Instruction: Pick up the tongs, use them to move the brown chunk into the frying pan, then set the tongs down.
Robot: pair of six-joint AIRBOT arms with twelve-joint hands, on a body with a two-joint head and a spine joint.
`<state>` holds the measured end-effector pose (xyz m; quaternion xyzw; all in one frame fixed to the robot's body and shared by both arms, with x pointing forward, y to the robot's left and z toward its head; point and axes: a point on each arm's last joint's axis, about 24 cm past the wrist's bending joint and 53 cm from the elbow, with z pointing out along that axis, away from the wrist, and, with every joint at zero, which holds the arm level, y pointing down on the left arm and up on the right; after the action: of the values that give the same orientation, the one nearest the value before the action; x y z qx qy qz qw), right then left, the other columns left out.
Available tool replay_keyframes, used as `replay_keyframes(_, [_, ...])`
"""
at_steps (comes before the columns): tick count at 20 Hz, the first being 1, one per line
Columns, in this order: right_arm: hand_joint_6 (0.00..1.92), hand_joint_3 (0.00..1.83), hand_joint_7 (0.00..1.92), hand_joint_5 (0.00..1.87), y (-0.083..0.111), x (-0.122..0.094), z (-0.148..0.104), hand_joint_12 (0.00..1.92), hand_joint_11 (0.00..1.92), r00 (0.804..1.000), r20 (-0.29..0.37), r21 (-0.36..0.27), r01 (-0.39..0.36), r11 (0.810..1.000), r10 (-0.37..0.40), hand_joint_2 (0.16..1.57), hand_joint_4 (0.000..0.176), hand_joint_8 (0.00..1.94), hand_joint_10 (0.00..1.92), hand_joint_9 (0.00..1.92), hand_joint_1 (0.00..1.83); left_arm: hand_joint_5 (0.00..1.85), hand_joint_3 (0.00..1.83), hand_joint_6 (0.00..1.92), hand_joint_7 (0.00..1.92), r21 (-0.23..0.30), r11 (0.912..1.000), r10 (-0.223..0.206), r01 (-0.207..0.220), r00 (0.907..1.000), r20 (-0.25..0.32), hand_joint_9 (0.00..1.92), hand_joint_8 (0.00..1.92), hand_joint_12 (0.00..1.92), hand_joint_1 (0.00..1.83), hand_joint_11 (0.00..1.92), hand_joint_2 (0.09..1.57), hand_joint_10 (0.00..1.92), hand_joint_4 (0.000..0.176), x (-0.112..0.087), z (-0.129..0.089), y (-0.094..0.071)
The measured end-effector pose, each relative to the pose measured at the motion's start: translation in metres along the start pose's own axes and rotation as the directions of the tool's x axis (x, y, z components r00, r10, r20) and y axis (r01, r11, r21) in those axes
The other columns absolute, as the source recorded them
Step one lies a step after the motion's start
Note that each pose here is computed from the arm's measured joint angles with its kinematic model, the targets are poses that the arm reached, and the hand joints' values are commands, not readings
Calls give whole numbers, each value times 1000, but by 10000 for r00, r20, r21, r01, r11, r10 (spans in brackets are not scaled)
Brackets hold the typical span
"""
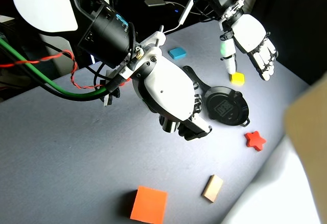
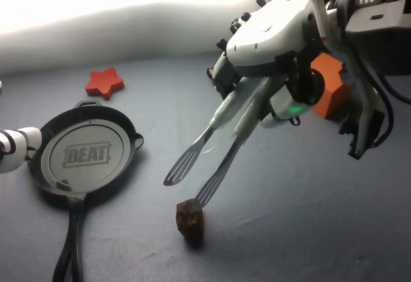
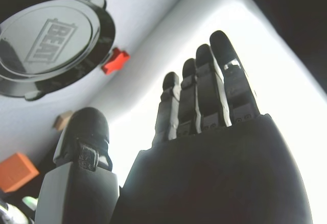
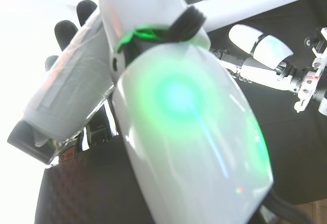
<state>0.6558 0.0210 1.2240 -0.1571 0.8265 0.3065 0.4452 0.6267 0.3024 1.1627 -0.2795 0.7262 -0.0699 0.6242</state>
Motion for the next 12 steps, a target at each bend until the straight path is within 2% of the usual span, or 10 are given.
replay_keyframes(1, [743,0,611,513,1,0,0,1555,0,10000,-10,-13,9,10000,-9,1197,0,618,937,416,1103,66,2,1,95,3,10000,6,-6,10000,2,154,0,779,44,0,1358,0,37,0,0,0])
replay_keyframes(2, [739,1,610,512,1,1,1,1557,3,10000,-23,-15,19,10000,-19,1199,0,616,933,417,1091,101,0,11,134,4,10000,2,-2,10000,3,189,8,878,90,0,1341,12,44,0,0,0])
replay_keyframes(6, [741,0,622,514,5,9,6,1562,3,9996,-191,16,195,9998,-195,1192,0,620,937,429,1082,89,2,3,120,7,10000,5,-5,10000,-5,173,1,830,55,0,1351,3,40,0,0,0])
replay_keyframes(8, [768,0,604,491,2,13,7,1591,0,9994,-291,82,176,9998,-174,1191,0,640,974,410,1103,72,3,5,105,1,10000,1,-1,10000,-8,174,5,828,29,0,1358,2,49,0,0,0])
replay_keyframes(11, [735,0,636,527,-1,14,6,1583,6,9994,-338,186,12,9998,-6,1177,0,616,951,438,1115,85,2,5,116,7,10000,5,-5,10000,-5,175,1,867,59,0,1356,0,39,0,0,0])
replay_keyframes(12, [734,0,636,524,-1,14,5,1586,8,9993,-336,214,-165,9996,173,1180,0,614,950,438,1111,75,4,1,104,4,10000,3,-3,10000,-6,158,1,816,43,0,1363,2,35,0,0,0])
